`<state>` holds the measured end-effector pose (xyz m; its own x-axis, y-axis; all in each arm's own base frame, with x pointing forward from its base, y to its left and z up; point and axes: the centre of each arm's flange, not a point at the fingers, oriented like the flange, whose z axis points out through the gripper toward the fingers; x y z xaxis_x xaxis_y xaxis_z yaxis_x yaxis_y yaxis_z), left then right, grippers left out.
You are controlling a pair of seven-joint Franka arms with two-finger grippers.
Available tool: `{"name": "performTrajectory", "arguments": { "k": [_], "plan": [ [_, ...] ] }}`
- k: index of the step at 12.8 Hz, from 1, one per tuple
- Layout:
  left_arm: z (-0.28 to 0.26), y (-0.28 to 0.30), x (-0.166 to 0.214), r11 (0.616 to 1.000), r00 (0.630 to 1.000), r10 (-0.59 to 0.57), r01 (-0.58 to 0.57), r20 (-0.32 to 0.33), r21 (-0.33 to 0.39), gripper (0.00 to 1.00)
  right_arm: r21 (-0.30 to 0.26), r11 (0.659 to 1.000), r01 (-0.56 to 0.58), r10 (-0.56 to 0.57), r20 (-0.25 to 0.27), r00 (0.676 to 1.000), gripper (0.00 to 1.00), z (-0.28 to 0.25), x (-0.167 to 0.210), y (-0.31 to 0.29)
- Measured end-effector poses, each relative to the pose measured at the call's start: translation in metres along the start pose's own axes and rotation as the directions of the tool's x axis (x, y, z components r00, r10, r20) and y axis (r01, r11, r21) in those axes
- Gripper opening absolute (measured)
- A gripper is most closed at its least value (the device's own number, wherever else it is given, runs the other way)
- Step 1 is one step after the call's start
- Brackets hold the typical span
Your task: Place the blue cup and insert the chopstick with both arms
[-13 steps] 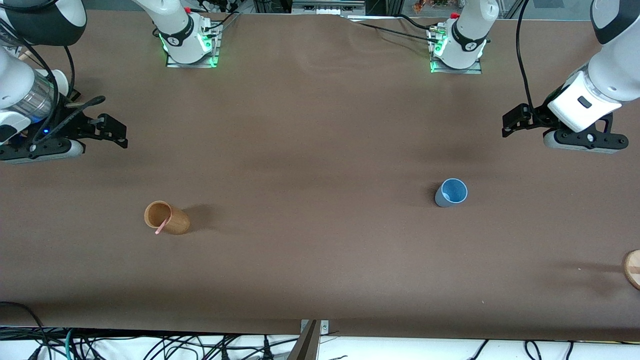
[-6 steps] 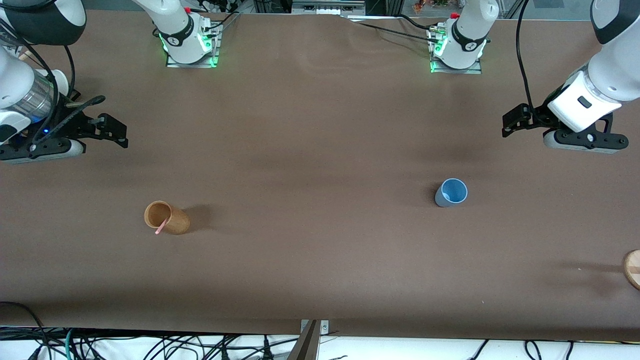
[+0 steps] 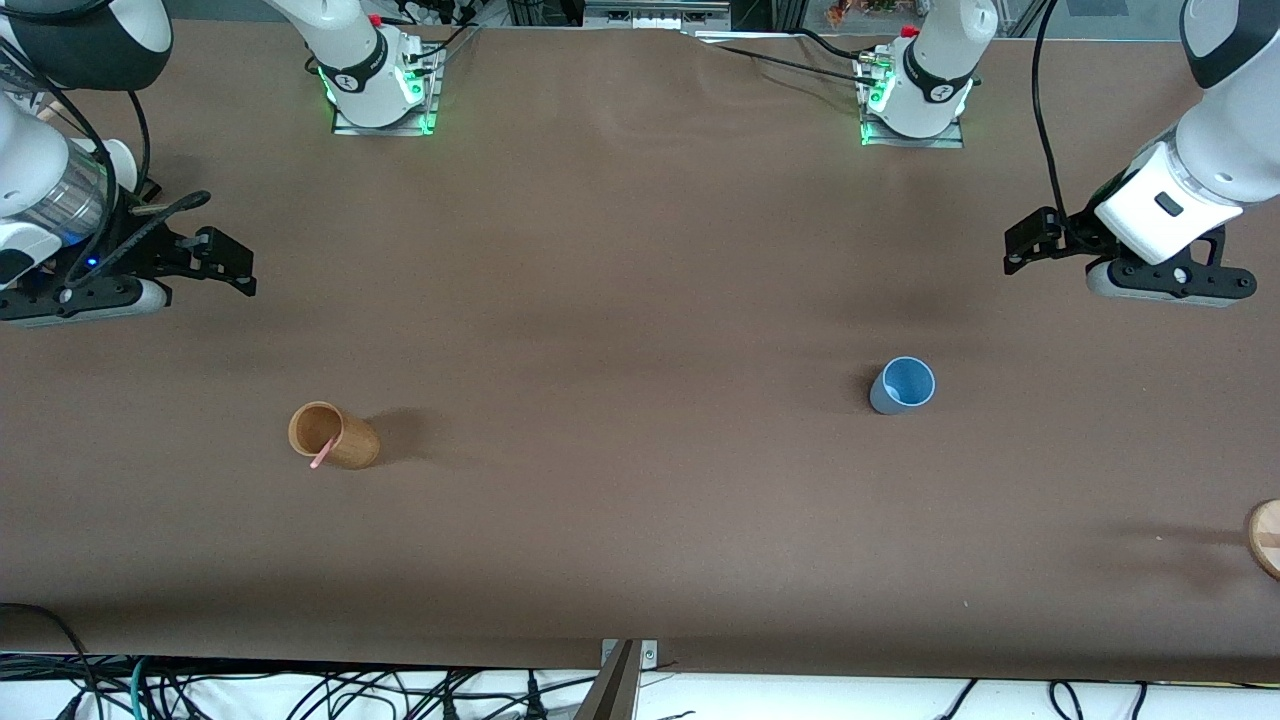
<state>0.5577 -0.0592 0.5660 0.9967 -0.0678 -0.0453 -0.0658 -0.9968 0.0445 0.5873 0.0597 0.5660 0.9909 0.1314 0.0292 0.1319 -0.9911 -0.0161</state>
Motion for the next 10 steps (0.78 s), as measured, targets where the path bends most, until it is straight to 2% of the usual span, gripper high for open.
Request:
{"name": "performTrajectory", "arguments": {
  "k": [10],
  "plan": [
    [0.0048, 0.0024, 0.0021, 1.000, 1.000, 0.004, -0.004, 0.009, 0.000, 1.00, 0.000, 1.000, 0.000, 0.000, -0.001, 1.000, 1.00, -0.0007, 0.0001, 0.0000]
  ]
}}
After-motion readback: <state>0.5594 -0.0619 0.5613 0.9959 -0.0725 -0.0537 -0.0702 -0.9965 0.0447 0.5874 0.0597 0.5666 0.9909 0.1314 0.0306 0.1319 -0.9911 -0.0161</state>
